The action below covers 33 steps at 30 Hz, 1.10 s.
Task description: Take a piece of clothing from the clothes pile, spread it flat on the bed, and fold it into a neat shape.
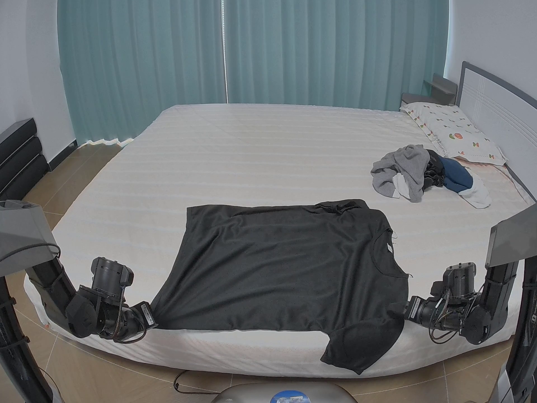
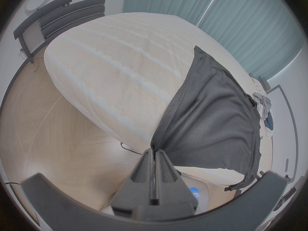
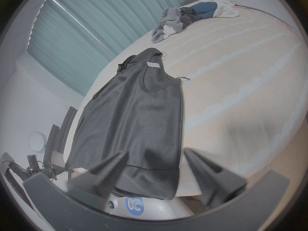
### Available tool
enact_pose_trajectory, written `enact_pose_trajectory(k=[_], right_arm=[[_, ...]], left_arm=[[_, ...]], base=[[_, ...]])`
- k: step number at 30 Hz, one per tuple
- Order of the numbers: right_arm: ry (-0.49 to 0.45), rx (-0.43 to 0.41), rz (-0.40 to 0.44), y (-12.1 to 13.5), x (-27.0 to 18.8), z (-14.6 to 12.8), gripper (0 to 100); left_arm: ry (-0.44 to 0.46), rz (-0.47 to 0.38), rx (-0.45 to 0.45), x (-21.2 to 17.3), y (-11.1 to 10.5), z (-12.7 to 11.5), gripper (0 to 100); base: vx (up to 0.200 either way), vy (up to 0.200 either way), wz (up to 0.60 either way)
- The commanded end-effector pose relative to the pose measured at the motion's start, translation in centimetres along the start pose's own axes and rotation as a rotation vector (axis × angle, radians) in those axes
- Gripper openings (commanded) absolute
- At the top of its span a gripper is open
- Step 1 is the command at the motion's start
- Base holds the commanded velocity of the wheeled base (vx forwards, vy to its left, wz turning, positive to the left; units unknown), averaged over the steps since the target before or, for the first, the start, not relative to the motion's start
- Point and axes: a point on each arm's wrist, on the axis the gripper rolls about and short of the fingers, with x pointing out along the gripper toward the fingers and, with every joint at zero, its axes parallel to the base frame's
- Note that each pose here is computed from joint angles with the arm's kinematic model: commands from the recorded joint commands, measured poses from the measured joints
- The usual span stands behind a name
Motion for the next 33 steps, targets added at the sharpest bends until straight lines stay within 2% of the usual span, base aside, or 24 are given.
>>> enact_pose_trajectory(k=[1,13,26,27,33], right_arm=[[-0.011,-0.007,-0.057,-0.8,-0.1,-0.6,0],[-0.113,-0.013,-0.102,-2.8,-2.5,1.9,0],[-0.077,-0.037,-0.100,-2.9,-2.2,1.3,0],[-0.078,-0.038,-0.098,-2.9,-2.2,1.3,100],[-0.101,-0.032,-0.067,-2.6,-2.5,1.8,100]], left_arm=[[0.011,0.009,-0.001,0.2,0.1,-0.2,0],[0.047,0.030,0.029,0.2,0.3,-0.7,0],[0.057,0.032,0.029,0.8,0.3,-0.8,0],[0.055,0.031,0.027,0.8,0.3,-0.7,100],[0.037,0.017,0.016,0.5,0.0,-0.3,100]], base=[[0.000,0.000,0.00],[0.000,0.000,0.00],[0.000,0.000,0.00],[0.000,0.000,0.00],[0.000,0.000,0.00]])
